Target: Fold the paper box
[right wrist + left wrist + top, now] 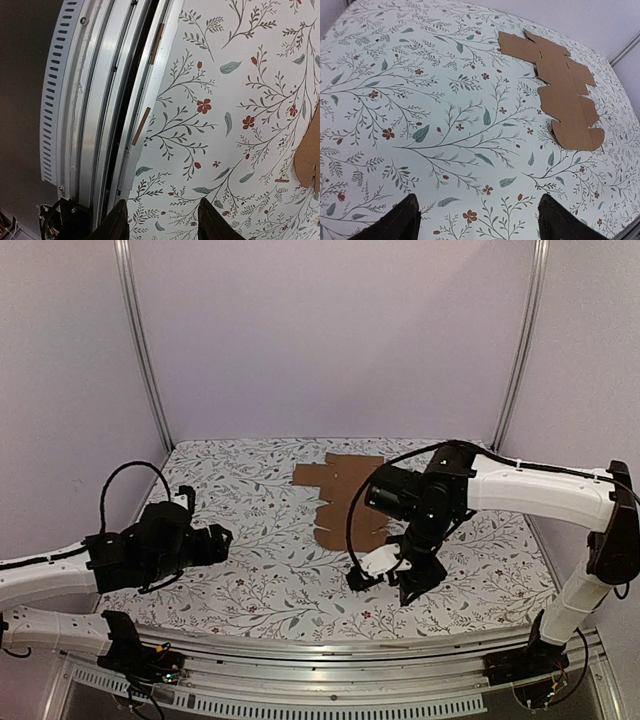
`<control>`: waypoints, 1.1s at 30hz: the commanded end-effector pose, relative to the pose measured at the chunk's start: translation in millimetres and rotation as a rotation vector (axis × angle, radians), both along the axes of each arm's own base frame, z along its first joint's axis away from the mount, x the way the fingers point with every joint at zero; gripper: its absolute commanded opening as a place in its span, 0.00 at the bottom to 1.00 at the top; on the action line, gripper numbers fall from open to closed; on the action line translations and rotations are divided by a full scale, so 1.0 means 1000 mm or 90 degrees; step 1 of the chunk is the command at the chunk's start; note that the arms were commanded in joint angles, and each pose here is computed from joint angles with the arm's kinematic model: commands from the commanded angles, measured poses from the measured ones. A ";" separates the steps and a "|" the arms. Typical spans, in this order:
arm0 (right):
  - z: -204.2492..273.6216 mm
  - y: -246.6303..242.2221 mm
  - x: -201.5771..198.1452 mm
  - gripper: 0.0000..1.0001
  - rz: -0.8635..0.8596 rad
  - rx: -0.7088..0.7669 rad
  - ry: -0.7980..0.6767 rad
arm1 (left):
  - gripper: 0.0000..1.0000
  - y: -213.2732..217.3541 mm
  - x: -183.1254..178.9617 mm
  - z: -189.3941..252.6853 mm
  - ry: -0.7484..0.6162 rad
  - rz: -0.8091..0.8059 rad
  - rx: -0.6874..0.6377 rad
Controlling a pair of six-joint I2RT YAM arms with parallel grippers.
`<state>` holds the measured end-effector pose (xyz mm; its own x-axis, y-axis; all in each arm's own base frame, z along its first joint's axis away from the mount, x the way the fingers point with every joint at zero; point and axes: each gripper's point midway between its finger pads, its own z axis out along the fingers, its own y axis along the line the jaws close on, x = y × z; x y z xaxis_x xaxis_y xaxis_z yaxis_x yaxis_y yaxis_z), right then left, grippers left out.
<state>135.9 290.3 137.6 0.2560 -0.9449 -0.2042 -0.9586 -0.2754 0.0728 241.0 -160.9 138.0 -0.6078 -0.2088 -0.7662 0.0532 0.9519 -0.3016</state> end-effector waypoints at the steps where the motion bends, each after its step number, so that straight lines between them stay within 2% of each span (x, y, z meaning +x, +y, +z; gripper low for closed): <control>1: 0.046 -0.015 0.025 0.47 -0.074 0.073 0.000 | 0.82 0.002 0.010 0.015 -0.022 -0.006 -0.012; 4: 0.080 -0.009 0.080 0.52 -0.209 0.184 -0.027 | 0.82 -0.006 0.021 0.019 -0.021 -0.018 -0.014; 7: 0.091 -0.017 0.154 0.58 -0.408 0.259 -0.075 | 0.82 -0.026 0.034 0.017 0.004 -0.056 -0.005; 12: 0.073 -0.057 0.249 0.61 -0.659 0.275 -0.079 | 0.80 -0.067 0.051 0.009 0.080 -0.119 -0.002; 16: 0.023 -0.084 0.315 0.61 -0.832 0.253 0.017 | 0.78 -0.096 0.055 -0.006 0.134 -0.145 -0.047; 19: -0.011 -0.083 0.328 0.60 -0.895 0.235 0.096 | 0.76 -0.112 0.056 -0.016 0.158 -0.154 -0.082; 23: -0.055 -0.066 0.316 0.61 -0.892 0.190 0.173 | 0.72 -0.130 0.055 -0.024 0.173 -0.175 -0.091; 29: -0.093 -0.040 0.285 0.61 -0.859 0.127 0.220 | 0.71 -0.138 0.044 -0.029 0.192 -0.210 -0.095; 33: -0.108 -0.035 0.281 0.61 -0.877 0.105 0.241 | 0.70 -0.134 0.040 -0.026 0.191 -0.207 -0.102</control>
<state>428.2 249.8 51.3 -0.8888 -0.3764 -0.2614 -0.4546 0.7968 0.3982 286.6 -287.7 98.2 -0.8555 -0.0672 -0.5133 0.2041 0.8675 -0.4537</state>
